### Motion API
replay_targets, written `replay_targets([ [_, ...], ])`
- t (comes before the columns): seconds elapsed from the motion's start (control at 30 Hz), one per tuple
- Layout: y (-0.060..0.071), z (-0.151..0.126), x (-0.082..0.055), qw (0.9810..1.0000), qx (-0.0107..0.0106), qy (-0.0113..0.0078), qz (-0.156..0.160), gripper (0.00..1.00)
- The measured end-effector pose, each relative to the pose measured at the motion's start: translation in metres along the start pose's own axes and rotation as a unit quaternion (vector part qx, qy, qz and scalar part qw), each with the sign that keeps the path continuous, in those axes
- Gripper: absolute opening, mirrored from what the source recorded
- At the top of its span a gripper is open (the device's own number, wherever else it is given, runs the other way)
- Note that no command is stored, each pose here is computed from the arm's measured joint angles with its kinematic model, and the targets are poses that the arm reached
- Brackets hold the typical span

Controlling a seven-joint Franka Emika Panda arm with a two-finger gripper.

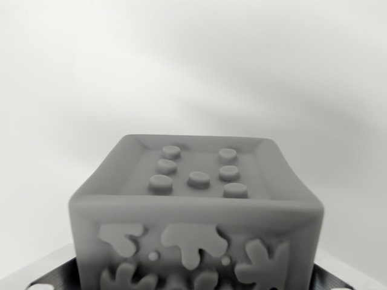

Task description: Destack cube

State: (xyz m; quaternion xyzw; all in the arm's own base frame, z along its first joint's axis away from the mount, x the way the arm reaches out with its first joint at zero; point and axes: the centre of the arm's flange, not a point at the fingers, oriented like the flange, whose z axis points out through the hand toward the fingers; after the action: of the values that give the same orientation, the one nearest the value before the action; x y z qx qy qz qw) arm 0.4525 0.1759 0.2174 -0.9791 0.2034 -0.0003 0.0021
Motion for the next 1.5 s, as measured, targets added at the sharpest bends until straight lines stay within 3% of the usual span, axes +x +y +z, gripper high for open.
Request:
replay_targets([
  [0.57,-0.028,0.004,-0.007,0.9998,-0.0002,-0.0003,-0.019,0.00],
  [0.8,-0.027,0.032,-0.008,0.9998,-0.0040,-0.0043,-0.018,0.00],
  [1.07,-0.027,0.050,-0.007,0.9998,-0.0022,-0.0028,-0.018,0.00],
  [1.23,-0.027,0.063,-0.008,0.9998,-0.0032,-0.0037,-0.017,0.00],
  [1.5,-0.027,0.080,-0.008,0.9998,-0.0032,-0.0033,-0.018,0.00],
])
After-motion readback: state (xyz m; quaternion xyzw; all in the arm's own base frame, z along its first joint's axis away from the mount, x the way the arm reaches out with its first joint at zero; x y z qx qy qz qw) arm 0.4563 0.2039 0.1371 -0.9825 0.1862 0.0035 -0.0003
